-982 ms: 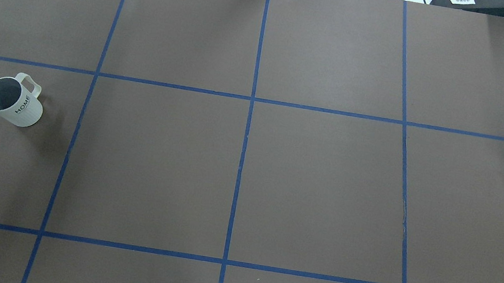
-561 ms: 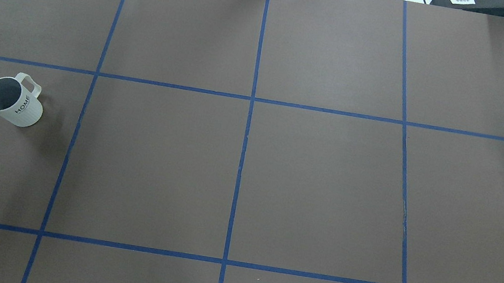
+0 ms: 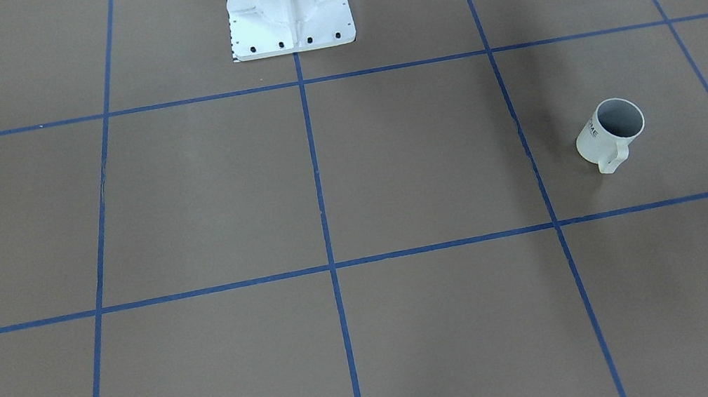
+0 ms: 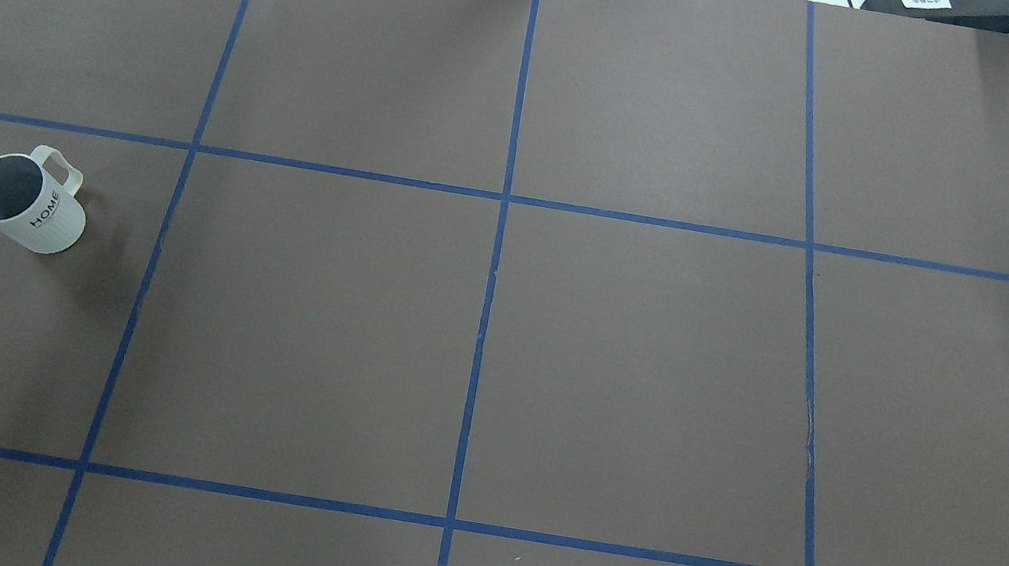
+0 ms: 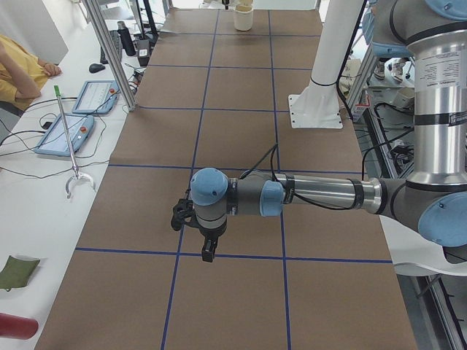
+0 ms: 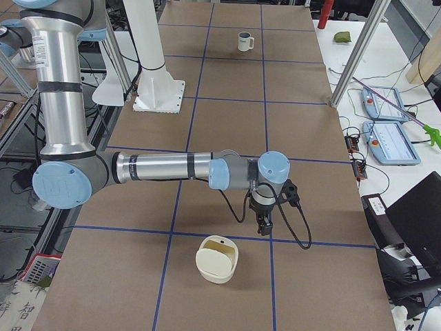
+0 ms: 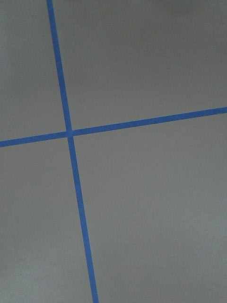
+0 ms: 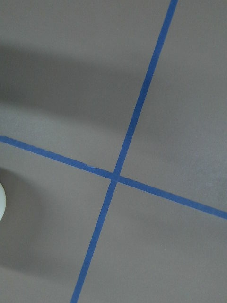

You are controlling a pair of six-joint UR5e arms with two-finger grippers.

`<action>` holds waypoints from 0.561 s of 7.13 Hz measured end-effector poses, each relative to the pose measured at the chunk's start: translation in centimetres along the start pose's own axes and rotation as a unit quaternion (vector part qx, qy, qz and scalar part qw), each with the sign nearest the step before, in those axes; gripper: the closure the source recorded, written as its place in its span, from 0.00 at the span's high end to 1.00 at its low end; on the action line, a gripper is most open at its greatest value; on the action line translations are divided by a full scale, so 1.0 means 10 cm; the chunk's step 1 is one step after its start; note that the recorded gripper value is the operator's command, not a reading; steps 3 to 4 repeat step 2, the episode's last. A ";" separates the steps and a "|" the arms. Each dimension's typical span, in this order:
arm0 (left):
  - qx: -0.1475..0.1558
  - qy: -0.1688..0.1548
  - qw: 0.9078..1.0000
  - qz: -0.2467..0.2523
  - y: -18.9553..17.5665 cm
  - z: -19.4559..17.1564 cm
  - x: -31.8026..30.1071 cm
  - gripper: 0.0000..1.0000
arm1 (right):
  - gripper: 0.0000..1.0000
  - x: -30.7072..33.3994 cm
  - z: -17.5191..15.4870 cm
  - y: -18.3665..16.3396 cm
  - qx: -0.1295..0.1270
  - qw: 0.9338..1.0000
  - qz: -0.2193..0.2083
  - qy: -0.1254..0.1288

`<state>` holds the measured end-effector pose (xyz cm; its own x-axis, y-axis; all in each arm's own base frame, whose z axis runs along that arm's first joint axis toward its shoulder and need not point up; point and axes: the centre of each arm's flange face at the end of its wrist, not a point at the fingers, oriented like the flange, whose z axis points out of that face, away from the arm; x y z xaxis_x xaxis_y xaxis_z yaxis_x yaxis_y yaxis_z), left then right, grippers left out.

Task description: Left arm hands cup to right arm to dump lemon

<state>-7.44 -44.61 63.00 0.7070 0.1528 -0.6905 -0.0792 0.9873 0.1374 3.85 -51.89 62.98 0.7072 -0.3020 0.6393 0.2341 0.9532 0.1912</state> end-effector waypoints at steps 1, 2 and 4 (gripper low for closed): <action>0.000 0.000 1.000 0.000 0.00 0.00 0.00 1.00 | 1.00 0.00 0.00 0.00 0.000 1.000 0.000 0.000; 0.000 0.000 1.000 0.000 0.00 0.00 0.00 1.00 | 1.00 0.00 0.00 -0.01 0.000 1.000 -0.001 0.000; 0.000 0.000 1.000 0.000 0.00 0.00 0.00 1.00 | 1.00 0.00 0.00 -0.01 0.000 1.000 -0.001 0.000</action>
